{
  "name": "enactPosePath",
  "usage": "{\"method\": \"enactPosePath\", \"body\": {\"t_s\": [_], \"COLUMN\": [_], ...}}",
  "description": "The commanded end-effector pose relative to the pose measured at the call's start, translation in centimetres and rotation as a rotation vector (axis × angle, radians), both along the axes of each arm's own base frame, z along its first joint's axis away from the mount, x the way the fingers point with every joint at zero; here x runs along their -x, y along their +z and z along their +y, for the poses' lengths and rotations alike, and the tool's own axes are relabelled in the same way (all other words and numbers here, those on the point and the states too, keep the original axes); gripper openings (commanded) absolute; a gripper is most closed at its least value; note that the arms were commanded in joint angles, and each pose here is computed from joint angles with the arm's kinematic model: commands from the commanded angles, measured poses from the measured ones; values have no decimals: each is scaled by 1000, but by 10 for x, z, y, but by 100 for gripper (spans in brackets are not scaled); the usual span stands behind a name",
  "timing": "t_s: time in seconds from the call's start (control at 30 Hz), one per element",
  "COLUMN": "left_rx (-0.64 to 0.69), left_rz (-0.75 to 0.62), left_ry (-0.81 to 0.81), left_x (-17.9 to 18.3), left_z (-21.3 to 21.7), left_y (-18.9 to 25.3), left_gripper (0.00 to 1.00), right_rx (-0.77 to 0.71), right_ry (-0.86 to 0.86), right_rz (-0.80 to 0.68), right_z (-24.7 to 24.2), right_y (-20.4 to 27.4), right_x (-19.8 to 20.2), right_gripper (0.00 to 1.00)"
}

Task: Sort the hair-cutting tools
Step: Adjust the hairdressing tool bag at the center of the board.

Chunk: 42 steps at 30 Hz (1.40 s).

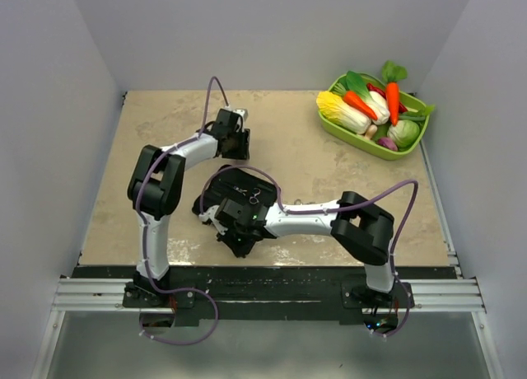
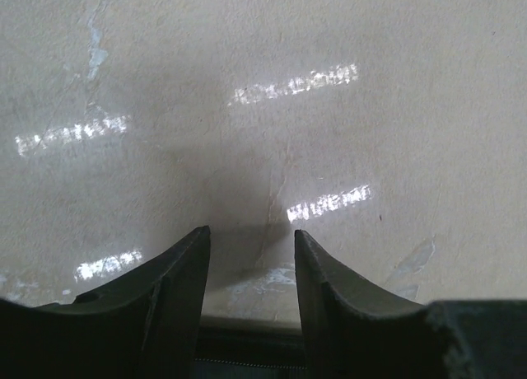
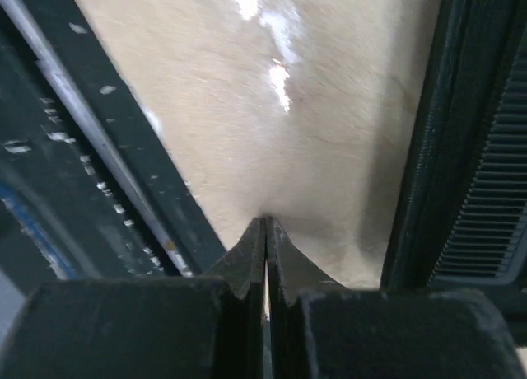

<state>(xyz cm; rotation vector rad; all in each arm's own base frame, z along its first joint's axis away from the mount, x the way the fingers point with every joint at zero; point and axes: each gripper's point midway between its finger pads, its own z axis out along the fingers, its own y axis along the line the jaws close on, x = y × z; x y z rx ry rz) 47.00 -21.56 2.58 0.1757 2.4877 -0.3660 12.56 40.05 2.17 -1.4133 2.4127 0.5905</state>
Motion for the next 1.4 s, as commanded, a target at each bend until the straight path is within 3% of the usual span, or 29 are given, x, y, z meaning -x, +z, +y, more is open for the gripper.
{"method": "enactPosePath", "body": {"t_s": [0.0, 0.57, 0.93, 1.1, 1.37], "left_rx": [-108, -214, -168, -117, -18], "left_rz": [88, 177, 187, 203, 250], "left_ry": [65, 135, 174, 177, 139], "left_x": [29, 92, 125, 147, 182], "left_z": [30, 71, 79, 78, 69], "left_y": [-24, -37, -14, -9, -17], "left_gripper": [50, 48, 48, 48, 48], "right_rx": [27, 184, 279, 284, 261], "right_ry": [-104, -416, -635, -695, -679], "right_rz": [-107, -145, -162, -178, -153], "right_z": [1, -87, -151, -156, -123], "right_y": [-4, -22, -27, -22, -35], "right_x": [-28, -99, -160, -194, -225], "right_gripper": [0, 0, 0, 0, 0]}}
